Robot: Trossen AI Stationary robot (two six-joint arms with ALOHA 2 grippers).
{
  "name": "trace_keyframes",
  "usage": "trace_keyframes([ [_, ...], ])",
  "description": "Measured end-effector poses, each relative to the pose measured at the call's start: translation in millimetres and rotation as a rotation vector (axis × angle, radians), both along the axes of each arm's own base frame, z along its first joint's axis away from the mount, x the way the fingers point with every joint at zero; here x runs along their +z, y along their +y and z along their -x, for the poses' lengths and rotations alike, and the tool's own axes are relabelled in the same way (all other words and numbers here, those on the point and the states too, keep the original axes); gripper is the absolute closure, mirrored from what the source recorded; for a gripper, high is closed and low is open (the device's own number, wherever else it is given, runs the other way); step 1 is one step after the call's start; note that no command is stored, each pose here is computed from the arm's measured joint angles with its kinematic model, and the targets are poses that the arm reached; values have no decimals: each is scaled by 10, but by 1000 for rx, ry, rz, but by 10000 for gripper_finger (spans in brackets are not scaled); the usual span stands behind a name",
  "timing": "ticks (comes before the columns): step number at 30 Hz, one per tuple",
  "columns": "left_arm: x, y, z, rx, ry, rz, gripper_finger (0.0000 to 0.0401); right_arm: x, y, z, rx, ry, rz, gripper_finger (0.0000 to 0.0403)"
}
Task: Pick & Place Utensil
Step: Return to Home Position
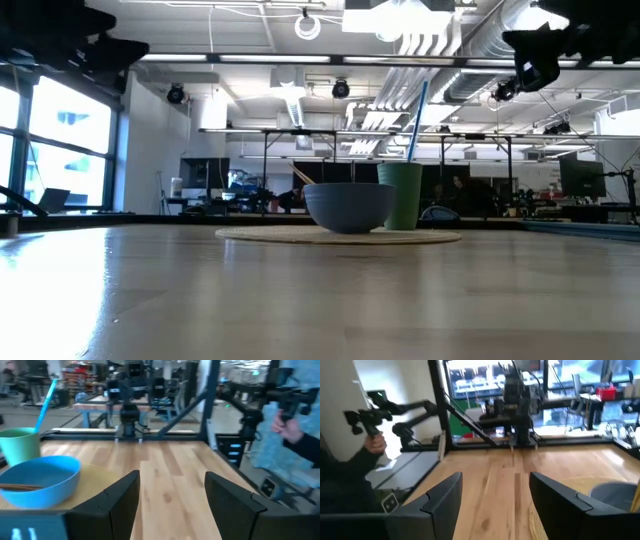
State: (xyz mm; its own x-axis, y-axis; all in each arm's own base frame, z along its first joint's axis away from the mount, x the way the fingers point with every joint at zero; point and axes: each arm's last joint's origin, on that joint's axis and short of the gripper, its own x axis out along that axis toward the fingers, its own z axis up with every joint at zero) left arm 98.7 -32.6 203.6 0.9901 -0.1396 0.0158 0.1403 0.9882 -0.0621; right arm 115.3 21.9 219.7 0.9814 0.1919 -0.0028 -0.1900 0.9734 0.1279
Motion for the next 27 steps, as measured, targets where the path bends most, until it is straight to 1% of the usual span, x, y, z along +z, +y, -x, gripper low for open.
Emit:
trace_keyframes([
  [3, -15, 13, 50, -24, -9, 1, 180, 34, 1, 51, 38, -38, 12, 178],
  [8, -29, 47, 122, -9, -18, -3, 180, 42, 14, 92, 106, -52, 29, 178],
  [14, -43, 64, 155, 5, -16, -17, 180, 25, 15, 93, 111, -36, 35, 178],
  [21, -51, 68, 154, 18, -8, -23, 180, 90, -9, 208, 107, -120, 45, 178],
  [27, -70, 68, 154, 17, 13, -8, 180, 42, -26, 294, 104, -88, 49, 178],
])
